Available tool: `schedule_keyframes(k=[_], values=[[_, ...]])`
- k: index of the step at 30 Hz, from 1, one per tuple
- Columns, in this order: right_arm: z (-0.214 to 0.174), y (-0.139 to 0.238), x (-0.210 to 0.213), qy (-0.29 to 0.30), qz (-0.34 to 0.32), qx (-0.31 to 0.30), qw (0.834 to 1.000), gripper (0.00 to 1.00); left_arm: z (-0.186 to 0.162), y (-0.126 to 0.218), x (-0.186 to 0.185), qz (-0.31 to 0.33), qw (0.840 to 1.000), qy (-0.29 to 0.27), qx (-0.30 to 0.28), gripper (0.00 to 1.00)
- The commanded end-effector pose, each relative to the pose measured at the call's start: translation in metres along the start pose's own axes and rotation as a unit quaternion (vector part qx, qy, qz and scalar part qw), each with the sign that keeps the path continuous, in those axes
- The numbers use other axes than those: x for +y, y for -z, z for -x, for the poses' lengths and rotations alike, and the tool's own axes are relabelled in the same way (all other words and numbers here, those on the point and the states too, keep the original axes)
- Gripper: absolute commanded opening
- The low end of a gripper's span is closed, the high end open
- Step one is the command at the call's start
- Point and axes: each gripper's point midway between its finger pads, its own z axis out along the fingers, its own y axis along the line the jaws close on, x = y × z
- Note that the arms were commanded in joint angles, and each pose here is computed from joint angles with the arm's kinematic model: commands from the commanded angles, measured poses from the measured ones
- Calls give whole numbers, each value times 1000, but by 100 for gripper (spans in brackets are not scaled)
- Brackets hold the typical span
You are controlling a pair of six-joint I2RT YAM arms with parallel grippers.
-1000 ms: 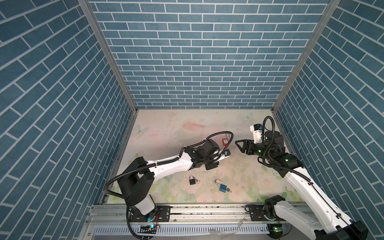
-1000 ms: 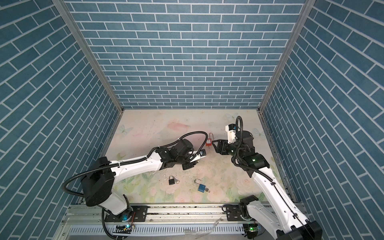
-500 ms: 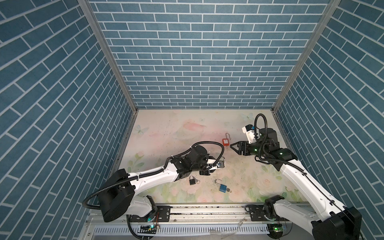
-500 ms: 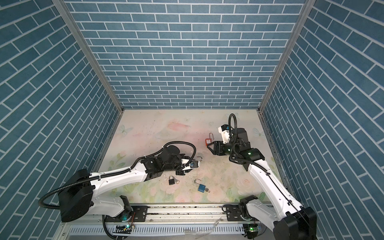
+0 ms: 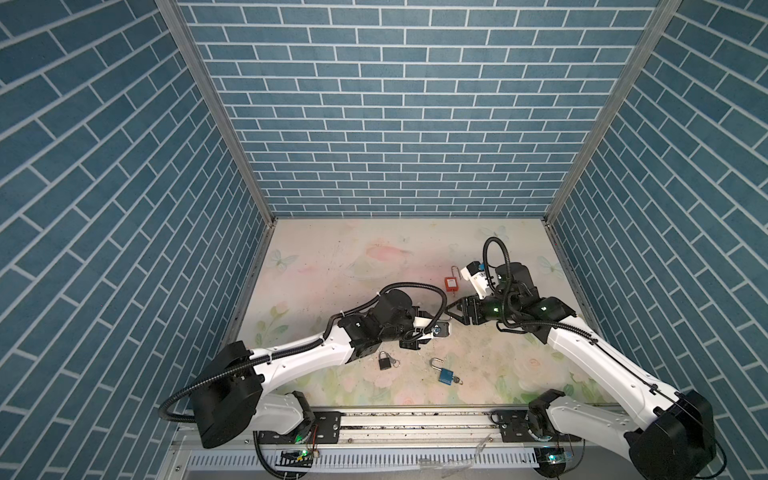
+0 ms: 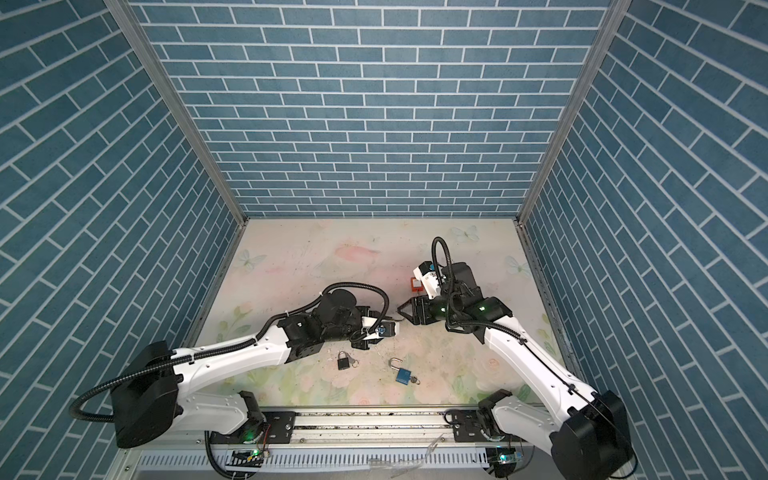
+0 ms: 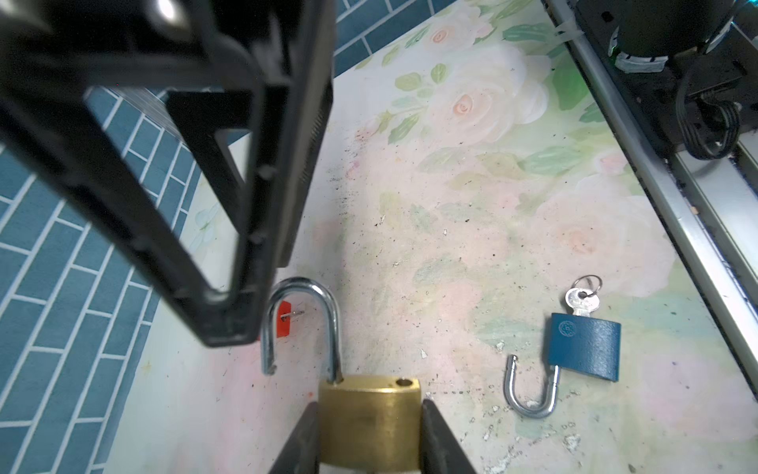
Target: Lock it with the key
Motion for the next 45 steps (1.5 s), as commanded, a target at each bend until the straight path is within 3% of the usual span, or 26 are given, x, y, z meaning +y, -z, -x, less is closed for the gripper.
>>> schedule_keyframes(k=[1,11,19,23,30,45], values=[[-5,-2,-6,6,-11,-2,1000,62,17,8,9,16,999,-26,-31,7],[-14,-4,-24,-14,-48,2,999,59,15,6,12,24,999,-29,-27,7],[13,19,-12,-3,-53,-59,997,57,3,-4,9,13,1000,-10,-6,7],[14,30,6,11,-13,-73,997,55,4,-4,11,7,1000,16,-15,7],[-14,21,31,11,89,-26,996,49,9,-2,16,-3,998,41,-42,7],[-15,8,20,13,79,-19,997,42,16,0,20,-13,997,54,-59,7]])
